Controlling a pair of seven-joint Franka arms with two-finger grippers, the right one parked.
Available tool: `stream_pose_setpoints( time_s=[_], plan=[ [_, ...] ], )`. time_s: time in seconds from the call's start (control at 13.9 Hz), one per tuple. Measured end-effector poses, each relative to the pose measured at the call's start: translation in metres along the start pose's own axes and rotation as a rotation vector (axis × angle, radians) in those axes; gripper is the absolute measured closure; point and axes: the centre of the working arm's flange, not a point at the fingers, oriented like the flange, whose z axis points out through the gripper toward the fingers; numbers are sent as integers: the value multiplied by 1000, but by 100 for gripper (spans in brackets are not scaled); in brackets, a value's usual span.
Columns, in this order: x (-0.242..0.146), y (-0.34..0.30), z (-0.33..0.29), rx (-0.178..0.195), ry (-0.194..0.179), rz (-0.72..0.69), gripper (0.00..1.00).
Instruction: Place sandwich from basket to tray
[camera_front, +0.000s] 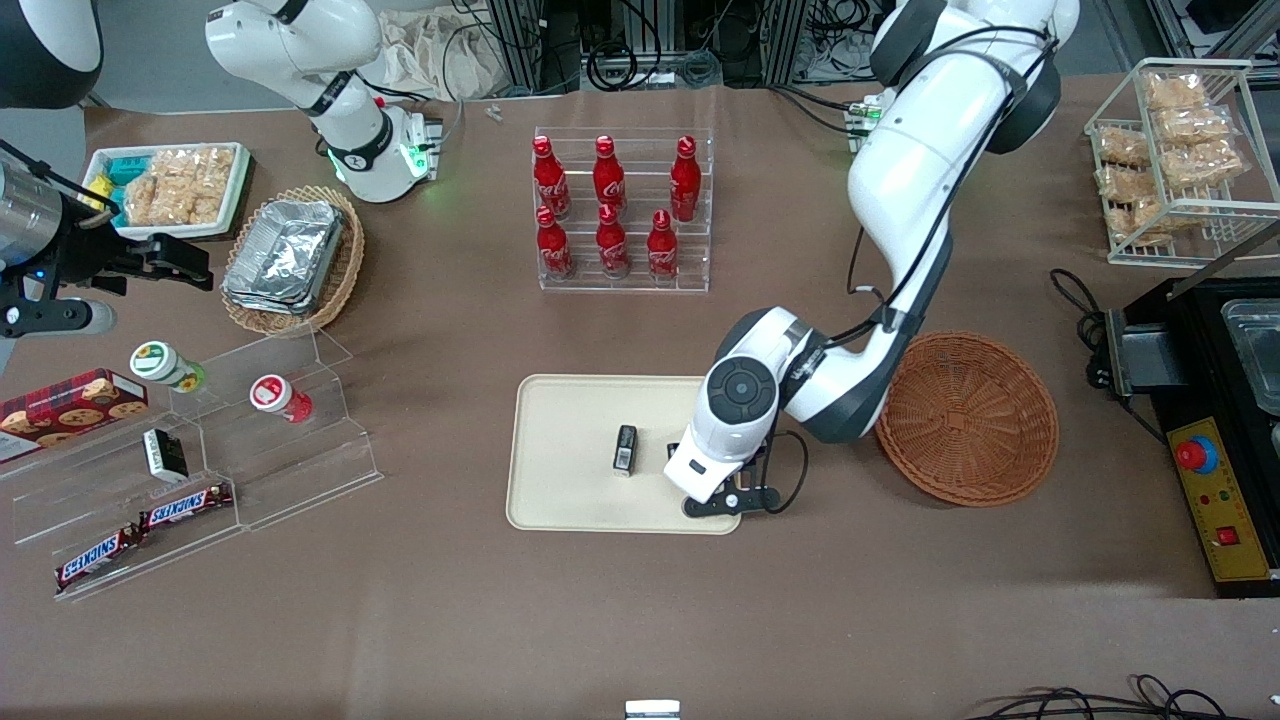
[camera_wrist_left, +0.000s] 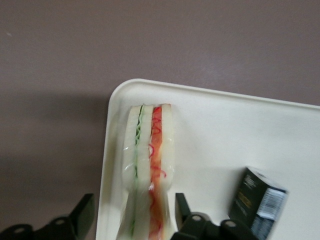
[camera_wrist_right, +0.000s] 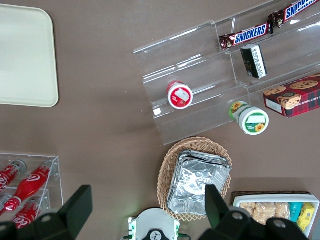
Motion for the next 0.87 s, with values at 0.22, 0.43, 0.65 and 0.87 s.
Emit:
stream_pose_setpoints(
  time_s=[0.22, 0.43, 0.65, 0.87],
  plan=[
    [14, -30, -116, -10, 35, -65, 1],
    [15, -93, -208, 32, 61, -99, 2],
    [-19, -140, -243, 83, 69, -61, 3],
    [-55, -185, -246, 82, 47, -13, 4]
  ],
)
